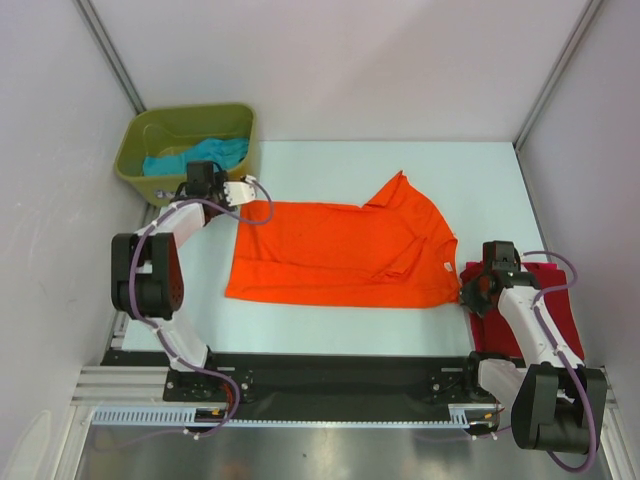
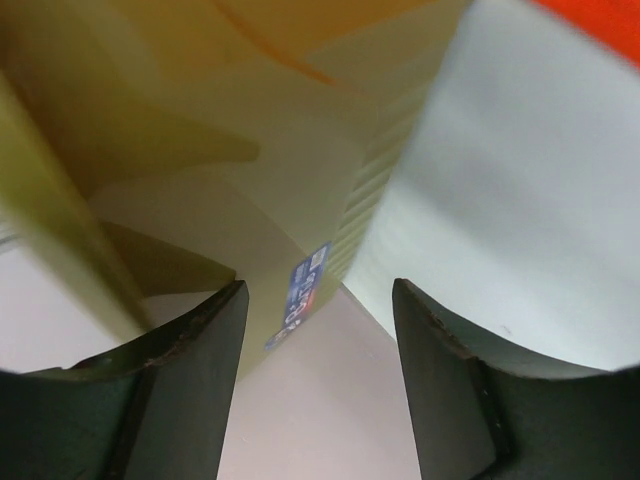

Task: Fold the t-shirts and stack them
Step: Fold the tshirt

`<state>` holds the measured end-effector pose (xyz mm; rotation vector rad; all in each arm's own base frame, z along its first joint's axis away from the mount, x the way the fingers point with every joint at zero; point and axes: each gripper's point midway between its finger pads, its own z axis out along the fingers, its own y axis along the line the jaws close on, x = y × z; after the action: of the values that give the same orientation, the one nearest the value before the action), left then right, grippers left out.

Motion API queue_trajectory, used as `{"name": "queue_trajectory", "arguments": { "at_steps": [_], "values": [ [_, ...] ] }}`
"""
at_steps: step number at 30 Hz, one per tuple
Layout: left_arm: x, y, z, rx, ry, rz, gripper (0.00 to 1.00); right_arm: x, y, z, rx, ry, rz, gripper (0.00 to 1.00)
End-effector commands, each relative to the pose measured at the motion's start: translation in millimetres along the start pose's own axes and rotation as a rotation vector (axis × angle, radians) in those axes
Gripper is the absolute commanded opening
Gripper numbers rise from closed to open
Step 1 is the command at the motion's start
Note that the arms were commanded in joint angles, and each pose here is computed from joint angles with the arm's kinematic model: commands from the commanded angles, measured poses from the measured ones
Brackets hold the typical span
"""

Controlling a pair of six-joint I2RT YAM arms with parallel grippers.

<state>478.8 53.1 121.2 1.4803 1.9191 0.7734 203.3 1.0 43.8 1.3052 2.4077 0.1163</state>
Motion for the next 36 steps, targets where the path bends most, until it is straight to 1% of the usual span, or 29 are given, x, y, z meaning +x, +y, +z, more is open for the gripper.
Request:
{"name": "queue_trajectory", "arguments": {
  "at_steps": [1,3,4,6,8,11,13,15,16,17,19,20,22,23,29,32,36],
  "values": [
    [17,71,7,-0.206,0.038,0.013,0.66,-5,5,-2,-0.019,-0.021,0.01,0.0],
    [26,76,17,-0.214,0.07,0.003,0.67,-3,4,-1,-0.015,-0.011,0.013,0.0],
    [25,87,17,-0.228,0.071,-0.015,0.68,-3,3,0,-0.009,-0.009,0.012,0.0],
    [28,88,24,-0.221,0.084,-0.031,0.74,-3,1,-1,0.003,-0.009,0.018,0.0],
    [25,90,24,-0.207,0.08,-0.053,0.82,-4,0,-2,0.01,-0.011,0.02,0.0],
    [23,97,22,-0.211,0.071,-0.125,0.85,-5,-2,-3,0.02,-0.018,0.012,0.0],
    [29,108,20,-0.257,0.105,-0.13,0.86,-6,-2,-2,0.02,-0.018,0.007,0.0],
    [37,108,26,-0.271,0.141,-0.119,0.86,-5,-4,-2,0.027,-0.013,0.004,0.0],
    [39,122,25,-0.319,0.145,-0.126,0.86,-6,-3,-2,0.025,-0.014,0.004,0.0],
    [44,121,29,-0.318,0.163,-0.131,0.85,-6,-3,-3,0.023,-0.015,0.002,0.0],
    [41,133,20,-0.347,0.14,-0.153,0.83,-7,-3,-3,0.021,-0.018,0.002,0.0],
    [37,136,18,-0.347,0.101,-0.155,0.83,-6,-3,-4,0.023,-0.018,0.002,0.0],
    [32,146,11,-0.367,0.079,-0.162,0.85,-6,-5,-4,0.022,-0.019,0.005,0.0],
    [32,149,10,-0.368,0.082,-0.165,0.86,-5,-6,-3,0.023,-0.018,0.007,0.0],
    [51,174,19,-0.392,0.15,-0.202,0.87,-3,-5,-2,0.024,-0.009,0.006,0.0],
    [53,179,20,-0.396,0.154,-0.218,0.87,-4,-6,-4,0.025,-0.013,0.011,0.0],
    [51,167,19,-0.365,0.139,-0.213,0.88,-4,-6,-4,0.015,-0.014,0.013,0.0]
  ]
}}
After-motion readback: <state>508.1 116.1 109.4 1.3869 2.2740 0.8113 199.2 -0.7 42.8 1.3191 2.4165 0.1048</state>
